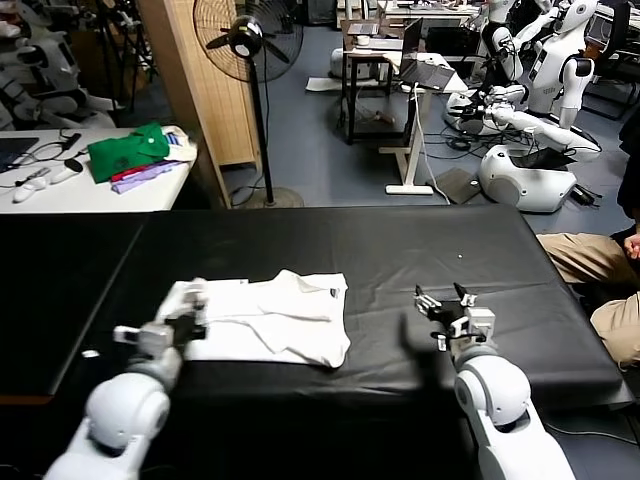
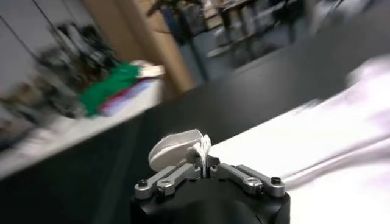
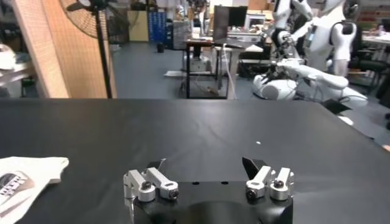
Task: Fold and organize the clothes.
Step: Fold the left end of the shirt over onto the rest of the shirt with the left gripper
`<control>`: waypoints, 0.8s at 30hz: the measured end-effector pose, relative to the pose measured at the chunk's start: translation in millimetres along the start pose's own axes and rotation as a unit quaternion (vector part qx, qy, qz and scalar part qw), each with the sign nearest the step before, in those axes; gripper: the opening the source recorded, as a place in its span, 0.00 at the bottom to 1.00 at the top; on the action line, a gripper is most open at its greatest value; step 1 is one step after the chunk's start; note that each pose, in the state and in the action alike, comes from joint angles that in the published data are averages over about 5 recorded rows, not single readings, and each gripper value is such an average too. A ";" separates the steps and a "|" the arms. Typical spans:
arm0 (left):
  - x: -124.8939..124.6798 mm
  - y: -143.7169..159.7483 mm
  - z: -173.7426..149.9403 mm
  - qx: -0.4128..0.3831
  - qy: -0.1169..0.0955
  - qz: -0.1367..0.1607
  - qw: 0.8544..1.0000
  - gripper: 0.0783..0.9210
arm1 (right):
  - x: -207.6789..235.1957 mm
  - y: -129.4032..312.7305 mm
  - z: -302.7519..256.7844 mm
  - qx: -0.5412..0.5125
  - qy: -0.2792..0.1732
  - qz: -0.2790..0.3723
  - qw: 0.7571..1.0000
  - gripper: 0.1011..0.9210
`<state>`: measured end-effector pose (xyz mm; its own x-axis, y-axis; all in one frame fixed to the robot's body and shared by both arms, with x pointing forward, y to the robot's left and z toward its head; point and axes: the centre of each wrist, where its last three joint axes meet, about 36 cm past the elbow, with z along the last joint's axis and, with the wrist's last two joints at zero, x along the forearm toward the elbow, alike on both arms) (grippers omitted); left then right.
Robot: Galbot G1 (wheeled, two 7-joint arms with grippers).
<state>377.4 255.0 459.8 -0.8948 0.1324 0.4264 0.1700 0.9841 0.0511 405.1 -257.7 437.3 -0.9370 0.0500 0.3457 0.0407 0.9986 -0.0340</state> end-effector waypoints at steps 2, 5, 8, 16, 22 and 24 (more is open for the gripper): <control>-2.9 -21.0 -8.3 0.033 -0.001 0.036 0.999 0.09 | 0.5 -1.2 1.1 -0.001 0.001 0.003 1.000 0.85; -6.4 -48.2 -19.4 0.072 -0.007 0.083 0.994 0.09 | 0.5 -1.1 2.2 -0.003 0.003 0.005 1.000 0.85; -10.0 -69.2 -28.0 0.091 -0.019 0.112 0.989 0.09 | 0.2 0.3 3.0 -0.005 0.003 0.004 1.000 0.85; -22.9 -99.9 -24.2 0.090 -0.041 0.130 0.987 0.09 | -1.5 1.4 5.3 -0.005 0.007 0.002 1.000 0.85; -28.7 -110.2 -23.2 0.103 -0.042 0.132 0.985 0.09 | -1.9 5.1 5.2 -0.004 0.004 -0.007 1.000 0.85; -31.7 -112.8 -22.2 0.104 -0.043 0.126 0.986 0.09 | -0.9 7.1 5.4 -0.004 0.001 -0.015 1.000 0.85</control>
<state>395.7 137.1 460.5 -0.8683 0.3765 0.3230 0.3114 0.9206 -0.2358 404.4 -250.7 431.6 -0.9371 0.0193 0.3486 0.0148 0.9998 -0.0154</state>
